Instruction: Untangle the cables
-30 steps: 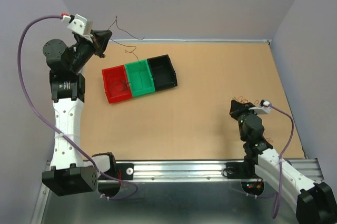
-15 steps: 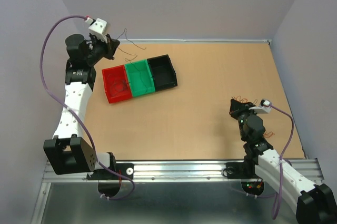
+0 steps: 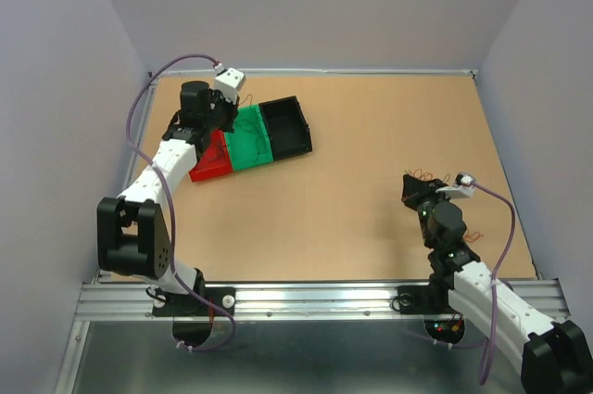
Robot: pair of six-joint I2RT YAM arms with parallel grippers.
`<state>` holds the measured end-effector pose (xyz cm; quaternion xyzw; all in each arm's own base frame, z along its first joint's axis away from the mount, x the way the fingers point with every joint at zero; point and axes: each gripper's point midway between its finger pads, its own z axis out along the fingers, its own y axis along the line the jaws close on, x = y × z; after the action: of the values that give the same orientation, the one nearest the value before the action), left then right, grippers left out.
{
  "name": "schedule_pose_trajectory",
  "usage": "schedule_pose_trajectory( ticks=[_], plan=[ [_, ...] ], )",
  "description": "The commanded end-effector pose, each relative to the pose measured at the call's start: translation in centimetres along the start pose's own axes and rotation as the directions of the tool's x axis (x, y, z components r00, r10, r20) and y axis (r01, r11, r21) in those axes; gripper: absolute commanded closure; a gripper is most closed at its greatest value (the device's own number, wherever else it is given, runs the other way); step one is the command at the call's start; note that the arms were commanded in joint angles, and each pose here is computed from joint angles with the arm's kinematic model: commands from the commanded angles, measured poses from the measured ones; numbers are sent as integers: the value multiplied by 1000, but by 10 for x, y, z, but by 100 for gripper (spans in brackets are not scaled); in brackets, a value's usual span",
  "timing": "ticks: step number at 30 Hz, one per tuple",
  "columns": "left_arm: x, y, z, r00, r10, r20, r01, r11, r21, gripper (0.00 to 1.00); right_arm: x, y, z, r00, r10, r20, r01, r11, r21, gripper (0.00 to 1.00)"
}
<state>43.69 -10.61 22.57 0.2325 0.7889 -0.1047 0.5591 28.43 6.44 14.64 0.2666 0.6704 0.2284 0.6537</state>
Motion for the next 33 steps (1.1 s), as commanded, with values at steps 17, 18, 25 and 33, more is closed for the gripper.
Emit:
schedule_pose_trajectory(
  ticks=[17,18,25,33],
  plan=[
    [97,37,83,900,31,-434,-176,938,-299,100,16,-3,3,999,-30,-40,29,999,-23,99],
    [110,36,88,885,24,-465,-179,939,-293,100,18,-3,4,998,-34,-50,33,999,-21,100],
    [128,35,94,865,26,-501,-198,935,-294,100,24,-2,6,996,-42,-72,40,999,-28,99],
    [145,38,95,853,21,-521,-213,926,-313,100,24,1,7,997,-39,-73,37,999,-35,100]
  ],
)
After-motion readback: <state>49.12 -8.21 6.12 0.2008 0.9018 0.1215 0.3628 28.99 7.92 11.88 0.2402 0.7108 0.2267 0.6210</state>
